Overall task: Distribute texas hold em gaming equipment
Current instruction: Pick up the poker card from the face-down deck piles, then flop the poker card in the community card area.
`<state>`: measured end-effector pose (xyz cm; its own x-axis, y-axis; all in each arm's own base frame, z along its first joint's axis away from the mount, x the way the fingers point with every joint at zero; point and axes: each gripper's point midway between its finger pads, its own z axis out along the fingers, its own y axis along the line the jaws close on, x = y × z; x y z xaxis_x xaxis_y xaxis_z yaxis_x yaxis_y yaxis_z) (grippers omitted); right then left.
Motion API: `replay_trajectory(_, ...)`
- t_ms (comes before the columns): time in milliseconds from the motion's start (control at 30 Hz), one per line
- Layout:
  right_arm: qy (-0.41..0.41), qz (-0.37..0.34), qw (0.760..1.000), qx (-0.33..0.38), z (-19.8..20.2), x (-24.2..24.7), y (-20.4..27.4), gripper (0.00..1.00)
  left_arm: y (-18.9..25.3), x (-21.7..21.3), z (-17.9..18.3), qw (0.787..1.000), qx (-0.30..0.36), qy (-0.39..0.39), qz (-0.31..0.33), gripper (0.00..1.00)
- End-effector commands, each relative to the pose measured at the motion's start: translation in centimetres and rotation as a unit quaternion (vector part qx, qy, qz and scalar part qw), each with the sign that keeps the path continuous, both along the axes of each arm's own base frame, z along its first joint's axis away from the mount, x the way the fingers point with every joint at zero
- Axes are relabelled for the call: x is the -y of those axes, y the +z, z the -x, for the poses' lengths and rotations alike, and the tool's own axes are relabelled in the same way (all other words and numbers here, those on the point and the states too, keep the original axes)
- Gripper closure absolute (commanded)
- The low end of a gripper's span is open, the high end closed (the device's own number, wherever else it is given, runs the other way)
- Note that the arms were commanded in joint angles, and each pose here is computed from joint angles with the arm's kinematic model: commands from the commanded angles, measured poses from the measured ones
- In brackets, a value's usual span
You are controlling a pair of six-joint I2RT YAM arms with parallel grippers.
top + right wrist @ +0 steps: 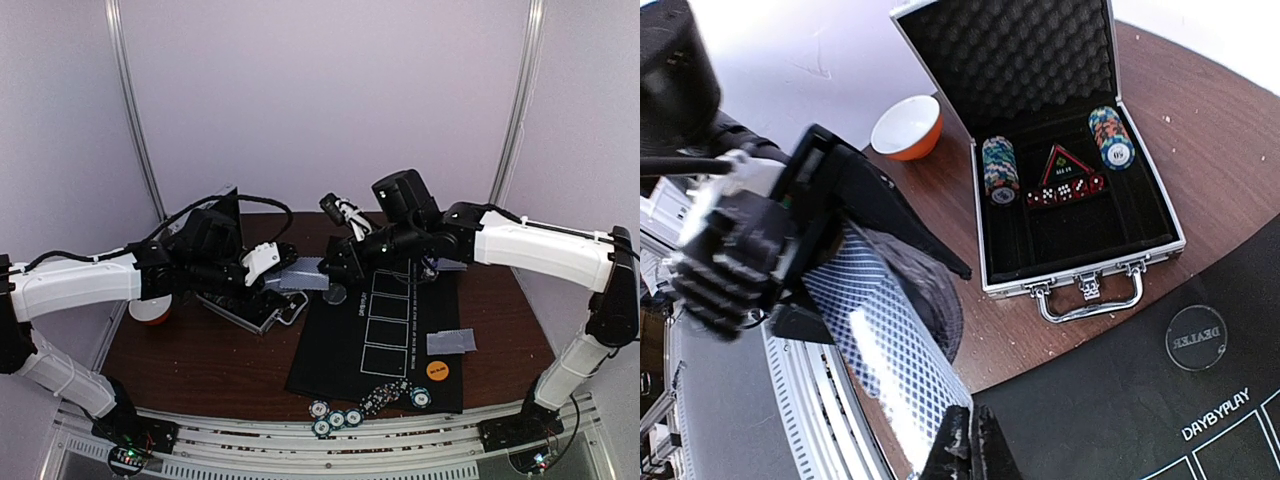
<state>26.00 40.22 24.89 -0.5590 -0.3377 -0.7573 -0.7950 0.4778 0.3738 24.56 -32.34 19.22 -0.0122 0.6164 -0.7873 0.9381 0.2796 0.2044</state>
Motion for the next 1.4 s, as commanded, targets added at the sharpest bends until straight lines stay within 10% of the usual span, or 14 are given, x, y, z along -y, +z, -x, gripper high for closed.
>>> replay_trajectory(0, 0.010, -0.043, 0.998, 0.038, 0.9, 1.3, 5.2, 1.00, 0.9, 0.7, -0.5, 1.000, 0.021, -0.003, 0.017, 0.48)
replay_trajectory(267, -0.058, -0.091, 0.994, 0.016, -1.2, 6.0, 7.1, 1.00, 1.1, 0.8, -0.5, 1.000, 0.018, -0.002, 0.020, 0.48)
replay_trajectory(567, -0.187, -0.001, 0.981, -0.051, -4.9, 11.3, -0.9, 1.00, 1.1, 0.7, -0.7, 1.000, 0.019, 0.004, 0.019, 0.48)
replay_trajectory(1367, -0.095, 0.033, 0.969, -0.224, -3.6, 2.2, -17.7, 1.00, 0.5, 0.7, -0.8, 1.000, 0.014, 0.006, 0.010, 0.48)
